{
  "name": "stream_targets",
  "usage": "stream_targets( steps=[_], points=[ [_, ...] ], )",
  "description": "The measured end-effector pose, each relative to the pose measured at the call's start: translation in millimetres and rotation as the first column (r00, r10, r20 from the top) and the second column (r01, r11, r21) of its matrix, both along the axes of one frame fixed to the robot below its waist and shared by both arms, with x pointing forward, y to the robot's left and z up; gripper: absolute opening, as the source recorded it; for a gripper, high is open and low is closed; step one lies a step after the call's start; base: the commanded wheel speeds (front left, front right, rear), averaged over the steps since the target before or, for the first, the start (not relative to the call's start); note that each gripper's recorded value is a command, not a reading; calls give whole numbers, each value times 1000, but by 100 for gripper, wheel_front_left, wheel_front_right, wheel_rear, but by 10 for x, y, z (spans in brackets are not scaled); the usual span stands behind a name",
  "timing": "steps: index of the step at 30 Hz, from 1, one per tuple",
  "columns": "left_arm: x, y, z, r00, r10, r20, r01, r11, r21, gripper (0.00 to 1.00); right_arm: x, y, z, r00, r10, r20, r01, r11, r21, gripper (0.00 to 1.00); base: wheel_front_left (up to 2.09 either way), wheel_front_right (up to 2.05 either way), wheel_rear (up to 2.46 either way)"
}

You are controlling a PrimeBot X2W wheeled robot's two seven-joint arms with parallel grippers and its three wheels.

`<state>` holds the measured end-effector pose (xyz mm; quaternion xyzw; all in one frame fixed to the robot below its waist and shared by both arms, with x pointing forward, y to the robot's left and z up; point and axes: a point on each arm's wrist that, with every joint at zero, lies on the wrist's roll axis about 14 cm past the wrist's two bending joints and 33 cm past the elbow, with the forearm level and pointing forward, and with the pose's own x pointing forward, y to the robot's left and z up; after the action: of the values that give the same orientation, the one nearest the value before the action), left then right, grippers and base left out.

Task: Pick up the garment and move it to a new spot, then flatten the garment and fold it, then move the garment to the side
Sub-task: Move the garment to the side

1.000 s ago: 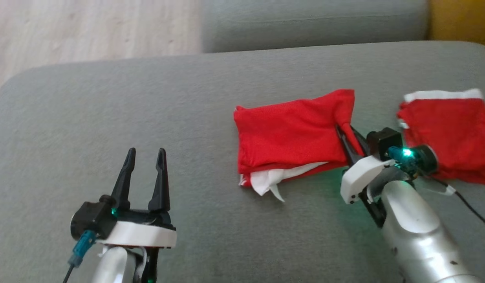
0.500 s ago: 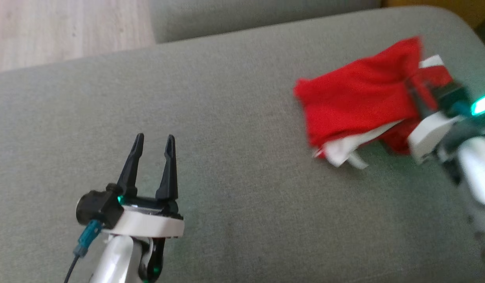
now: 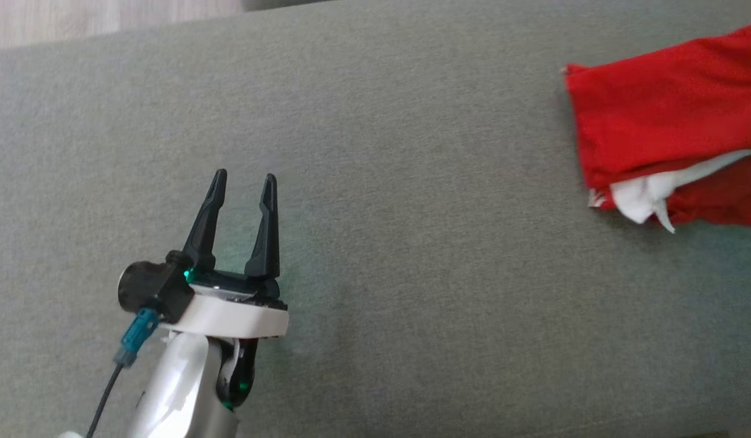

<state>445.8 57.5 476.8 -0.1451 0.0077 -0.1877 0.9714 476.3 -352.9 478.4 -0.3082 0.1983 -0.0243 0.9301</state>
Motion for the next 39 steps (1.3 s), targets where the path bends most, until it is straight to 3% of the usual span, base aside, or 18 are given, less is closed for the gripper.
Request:
stream_targets(
  steps=[13, 14, 15, 23, 30, 35, 39],
  points=[
    [30, 89, -151, 999, 19, -35, -19, 1000, 9, 100, -5, -337, -88, 991, -127, -47, 125, 991, -46, 0, 0, 0, 0],
    [37, 81, -149, 999, 17, -33, -17, 1000, 10, 100, -21, -349, -97, 989, -136, -48, 135, 990, -41, 28, 0, 0, 0],
    [45, 74, -143, 999, 15, -31, -15, 1000, 10, 100, -39, -356, -97, 989, -143, -44, 141, 989, -35, 98, 0, 0, 0],
    [59, 95, 59, 1000, 25, 18, -26, 1000, 6, 100, -25, -196, 219, 989, -128, 70, 129, 992, -8, 100, 0, 0, 0],
    [-39, 254, 319, 994, 74, 77, -74, 997, -1, 100, 69, 453, 784, 954, -31, 297, -5, 993, 119, 100, 0, 0, 0],
    [-204, 404, 455, 988, 116, 106, -116, 993, -4, 100, -71, 938, 1005, 906, 7, 424, -128, 957, 259, 100, 0, 0, 0],
    [-341, 549, 560, 979, 158, 131, -159, 987, -7, 100, -216, 1370, 1160, 854, 23, 520, -245, 899, 362, 100, 0, 0, 0]
  ],
)
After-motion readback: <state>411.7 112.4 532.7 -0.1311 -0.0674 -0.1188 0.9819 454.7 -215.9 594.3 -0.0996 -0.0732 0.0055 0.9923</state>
